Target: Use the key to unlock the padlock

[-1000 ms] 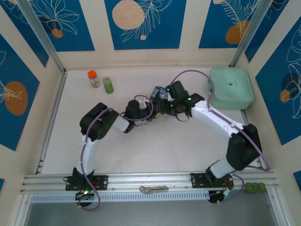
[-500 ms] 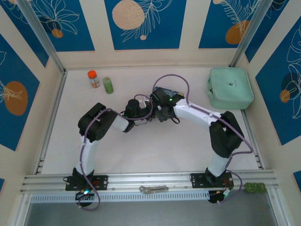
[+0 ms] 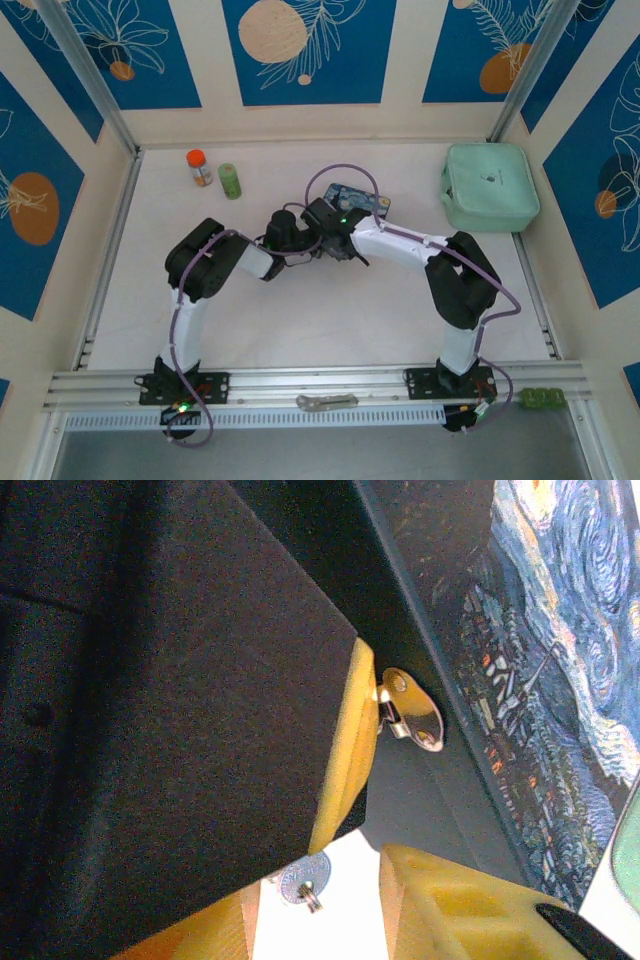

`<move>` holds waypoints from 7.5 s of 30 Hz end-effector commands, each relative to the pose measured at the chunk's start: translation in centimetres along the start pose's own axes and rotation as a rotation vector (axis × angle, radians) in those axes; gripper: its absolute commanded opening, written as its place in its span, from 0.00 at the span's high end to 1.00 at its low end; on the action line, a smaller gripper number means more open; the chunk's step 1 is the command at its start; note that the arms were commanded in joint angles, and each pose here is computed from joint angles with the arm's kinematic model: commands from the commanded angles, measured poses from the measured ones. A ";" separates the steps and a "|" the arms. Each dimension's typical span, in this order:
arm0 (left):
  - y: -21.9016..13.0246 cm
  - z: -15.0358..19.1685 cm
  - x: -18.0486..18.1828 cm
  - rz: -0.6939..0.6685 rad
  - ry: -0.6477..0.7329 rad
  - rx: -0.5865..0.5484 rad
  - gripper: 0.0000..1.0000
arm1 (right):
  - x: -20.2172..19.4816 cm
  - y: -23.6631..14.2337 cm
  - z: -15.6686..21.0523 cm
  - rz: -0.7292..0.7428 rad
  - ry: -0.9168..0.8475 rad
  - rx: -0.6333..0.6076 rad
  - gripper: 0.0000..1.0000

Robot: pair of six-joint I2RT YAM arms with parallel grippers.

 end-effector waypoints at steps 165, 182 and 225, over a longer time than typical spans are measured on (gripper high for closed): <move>-2.2 0.2 1.3 0.052 0.137 0.082 1.00 | -10.9 -0.6 3.4 -0.939 0.869 -0.092 0.36; -4.2 1.5 4.7 -0.120 0.085 0.040 0.80 | -10.9 -1.1 3.9 -0.827 0.931 -0.139 0.36; -9.6 -4.3 -2.6 -0.371 0.374 -0.174 0.22 | -0.9 -4.5 4.1 -0.467 0.747 -0.017 0.43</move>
Point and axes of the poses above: each hand's point on the last joint's axis, 136 mm out from that joint toward the fingers, its own y axis out along the fingers, its own x axis along the line the jaws close on, z = x × y, the point moved 9 cm from there along -y, back along the fingers, and after that the axes turned 8 degrees about y, right-handed, at the moved point
